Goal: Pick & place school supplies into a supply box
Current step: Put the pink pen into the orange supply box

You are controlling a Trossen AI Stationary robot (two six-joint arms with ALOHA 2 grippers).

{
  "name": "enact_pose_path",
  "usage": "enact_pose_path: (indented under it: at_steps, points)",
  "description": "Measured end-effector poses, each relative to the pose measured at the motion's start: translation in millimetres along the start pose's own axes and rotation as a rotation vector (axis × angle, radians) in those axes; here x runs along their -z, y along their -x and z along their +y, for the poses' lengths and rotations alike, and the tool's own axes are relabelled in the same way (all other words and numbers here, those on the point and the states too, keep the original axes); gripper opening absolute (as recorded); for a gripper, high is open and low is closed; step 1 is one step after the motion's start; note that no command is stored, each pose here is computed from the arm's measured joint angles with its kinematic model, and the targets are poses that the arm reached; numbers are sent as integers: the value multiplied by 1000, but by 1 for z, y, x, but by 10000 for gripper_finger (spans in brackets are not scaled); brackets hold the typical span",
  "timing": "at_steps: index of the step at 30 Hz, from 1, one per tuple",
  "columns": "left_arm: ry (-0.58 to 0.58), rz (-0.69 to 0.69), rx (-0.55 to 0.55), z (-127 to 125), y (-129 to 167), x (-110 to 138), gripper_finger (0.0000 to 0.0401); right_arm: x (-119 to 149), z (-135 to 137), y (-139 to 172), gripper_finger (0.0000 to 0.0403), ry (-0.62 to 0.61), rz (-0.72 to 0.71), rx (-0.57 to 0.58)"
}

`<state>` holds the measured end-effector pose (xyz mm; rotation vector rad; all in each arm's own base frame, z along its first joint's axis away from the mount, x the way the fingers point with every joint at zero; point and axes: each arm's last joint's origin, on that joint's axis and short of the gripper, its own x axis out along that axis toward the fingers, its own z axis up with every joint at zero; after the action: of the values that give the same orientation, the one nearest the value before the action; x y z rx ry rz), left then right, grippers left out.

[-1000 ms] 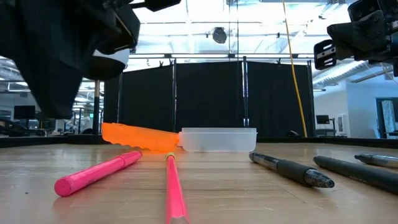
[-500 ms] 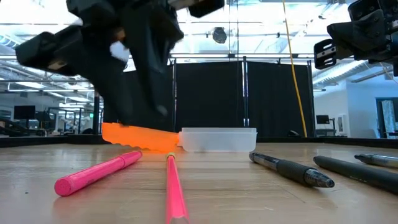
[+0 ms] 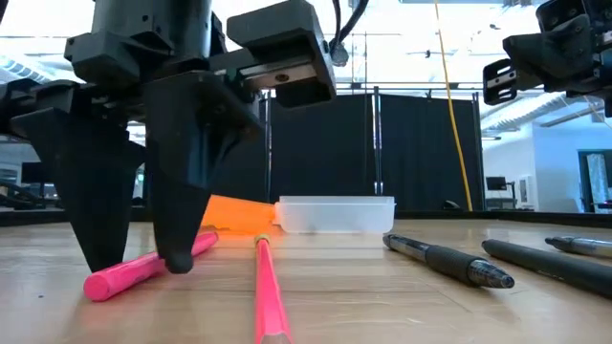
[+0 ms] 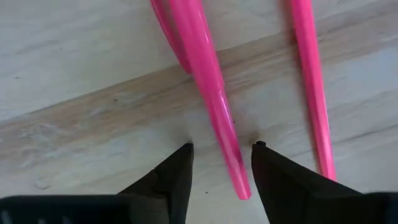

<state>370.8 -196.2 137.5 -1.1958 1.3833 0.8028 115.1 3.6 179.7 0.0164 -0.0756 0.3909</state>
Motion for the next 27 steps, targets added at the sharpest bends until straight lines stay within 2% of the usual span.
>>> enact_pose_path:
  at_steps: [4,12,21,25,27]
  points:
    - [-2,-4,-31,2,-10,-1,127,0,0,0,0,1,-1,0]
    - [-2,-13,-47,3,-14,-2,23,0,0,0,0,2,-3,0]
    - [-56,-56,13,1,-2,1,18,0,0,0,0,1,-1,0]
    - [-47,-246,56,6,21,3,17,0,0,0,0,0,1,0]
    - [-27,-321,113,6,40,3,17,0,0,0,0,-1,1,0]
